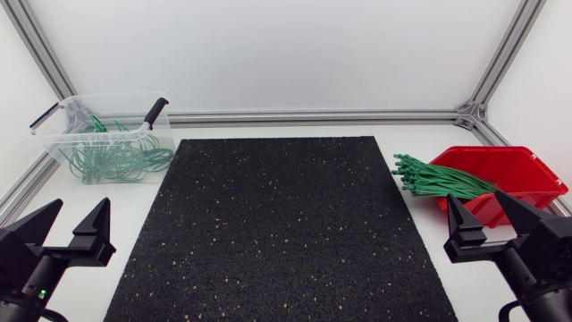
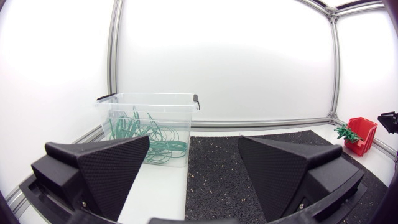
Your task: Take a green cable tie from the red box, thread the tail through the head to close it, then place it in the transparent bin on the left.
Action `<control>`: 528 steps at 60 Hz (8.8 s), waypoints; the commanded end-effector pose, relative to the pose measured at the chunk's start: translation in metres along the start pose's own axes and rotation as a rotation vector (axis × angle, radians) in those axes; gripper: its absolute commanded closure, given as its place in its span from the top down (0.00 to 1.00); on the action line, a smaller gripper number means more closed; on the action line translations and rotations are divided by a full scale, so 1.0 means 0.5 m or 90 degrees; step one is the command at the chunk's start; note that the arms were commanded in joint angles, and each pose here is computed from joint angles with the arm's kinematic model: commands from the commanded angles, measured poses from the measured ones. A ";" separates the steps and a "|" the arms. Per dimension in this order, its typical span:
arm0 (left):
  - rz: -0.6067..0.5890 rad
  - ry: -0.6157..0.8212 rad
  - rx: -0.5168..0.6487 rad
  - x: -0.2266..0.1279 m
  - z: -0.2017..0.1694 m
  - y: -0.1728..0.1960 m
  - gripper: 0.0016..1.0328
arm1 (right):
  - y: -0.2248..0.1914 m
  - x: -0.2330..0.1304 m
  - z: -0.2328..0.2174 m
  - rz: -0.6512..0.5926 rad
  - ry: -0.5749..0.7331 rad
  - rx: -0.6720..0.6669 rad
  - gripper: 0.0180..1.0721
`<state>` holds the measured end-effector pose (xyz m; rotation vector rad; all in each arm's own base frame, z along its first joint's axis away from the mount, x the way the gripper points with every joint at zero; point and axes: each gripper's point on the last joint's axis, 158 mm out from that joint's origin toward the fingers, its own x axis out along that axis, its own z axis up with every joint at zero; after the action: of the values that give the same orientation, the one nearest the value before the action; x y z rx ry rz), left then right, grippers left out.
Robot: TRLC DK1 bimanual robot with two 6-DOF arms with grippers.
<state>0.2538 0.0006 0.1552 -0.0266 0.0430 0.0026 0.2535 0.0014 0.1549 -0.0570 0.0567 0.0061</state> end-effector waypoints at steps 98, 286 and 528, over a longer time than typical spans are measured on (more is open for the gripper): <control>0.004 0.031 -0.007 0.003 -0.045 0.003 0.96 | -0.031 0.056 0.211 0.062 0.228 -0.117 0.96; 0.007 0.039 -0.009 0.003 -0.050 0.005 0.96 | -0.029 0.071 -0.285 0.597 0.535 -0.763 0.85; -0.022 0.011 -0.028 -0.003 0.000 -0.013 0.96 | 0.439 -0.091 0.039 0.587 0.354 -0.445 0.05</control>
<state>0.2536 -0.0022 0.1552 -0.0351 0.0471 -0.0124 0.2103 0.2058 0.1622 -0.8551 0.5779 0.9111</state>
